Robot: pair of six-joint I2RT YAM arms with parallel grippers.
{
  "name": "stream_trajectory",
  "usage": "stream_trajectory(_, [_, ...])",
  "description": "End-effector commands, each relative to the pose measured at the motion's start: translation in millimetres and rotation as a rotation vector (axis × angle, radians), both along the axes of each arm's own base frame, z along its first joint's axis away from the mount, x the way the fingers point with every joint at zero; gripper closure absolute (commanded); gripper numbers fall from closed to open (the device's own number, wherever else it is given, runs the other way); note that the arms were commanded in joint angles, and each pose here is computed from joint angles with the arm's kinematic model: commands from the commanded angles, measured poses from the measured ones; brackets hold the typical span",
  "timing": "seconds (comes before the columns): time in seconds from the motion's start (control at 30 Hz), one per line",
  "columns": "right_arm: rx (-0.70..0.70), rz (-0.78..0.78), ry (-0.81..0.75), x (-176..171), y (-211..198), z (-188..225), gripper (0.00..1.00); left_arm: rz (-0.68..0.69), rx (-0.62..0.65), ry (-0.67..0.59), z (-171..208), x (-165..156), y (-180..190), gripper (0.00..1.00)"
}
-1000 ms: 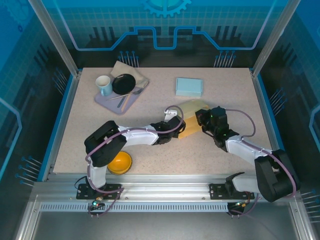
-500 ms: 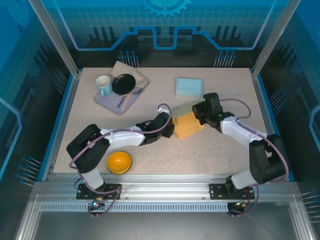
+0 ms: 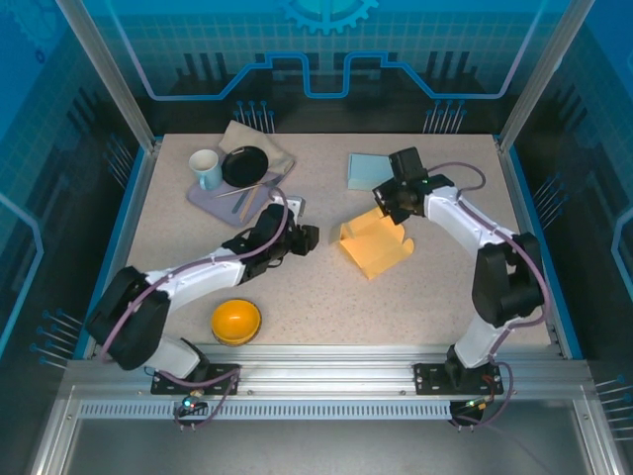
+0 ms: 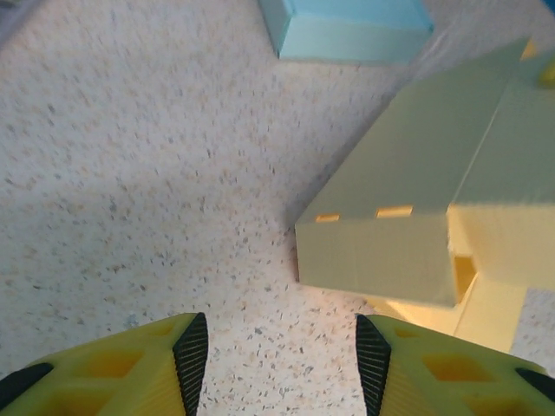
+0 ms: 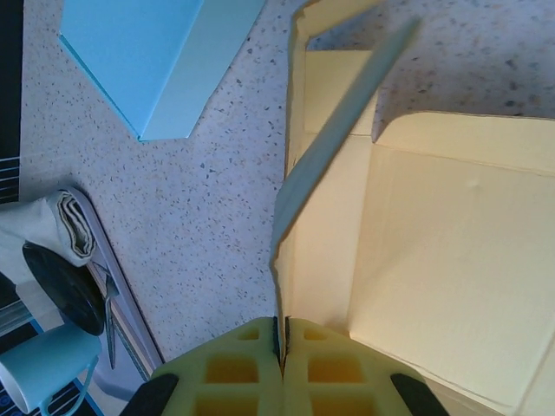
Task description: Fold the paper box
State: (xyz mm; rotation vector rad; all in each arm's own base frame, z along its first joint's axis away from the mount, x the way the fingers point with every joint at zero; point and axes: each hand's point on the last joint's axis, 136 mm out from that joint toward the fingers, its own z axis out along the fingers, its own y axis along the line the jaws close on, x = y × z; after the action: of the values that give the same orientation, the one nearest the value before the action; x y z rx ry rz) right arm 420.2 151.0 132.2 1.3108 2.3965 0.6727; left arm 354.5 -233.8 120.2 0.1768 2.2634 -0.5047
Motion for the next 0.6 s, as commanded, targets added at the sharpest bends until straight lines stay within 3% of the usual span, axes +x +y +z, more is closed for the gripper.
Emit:
stream_trajectory(0.0, [-0.024, 0.026, 0.131, -15, -3, -23, 1.00, -0.130, -0.038, 0.045, -13, -1, -29, 0.46])
stream_trajectory(0.13, [-0.067, 0.029, 0.150, -12, -8, -20, 1.00, -0.191, -0.018, 0.092, -31, 6, -46, 0.39])
stream_trajectory(0.27, [-0.123, 0.027, 0.175, -11, -15, -15, 1.00, -0.201, 0.010, 0.103, -41, 16, -51, 0.37])
stream_trajectory(0.57, [-0.113, -0.018, 0.201, 2, -10, -8, 1.00, -0.237, 0.006, 0.111, -44, 23, -63, 0.36])
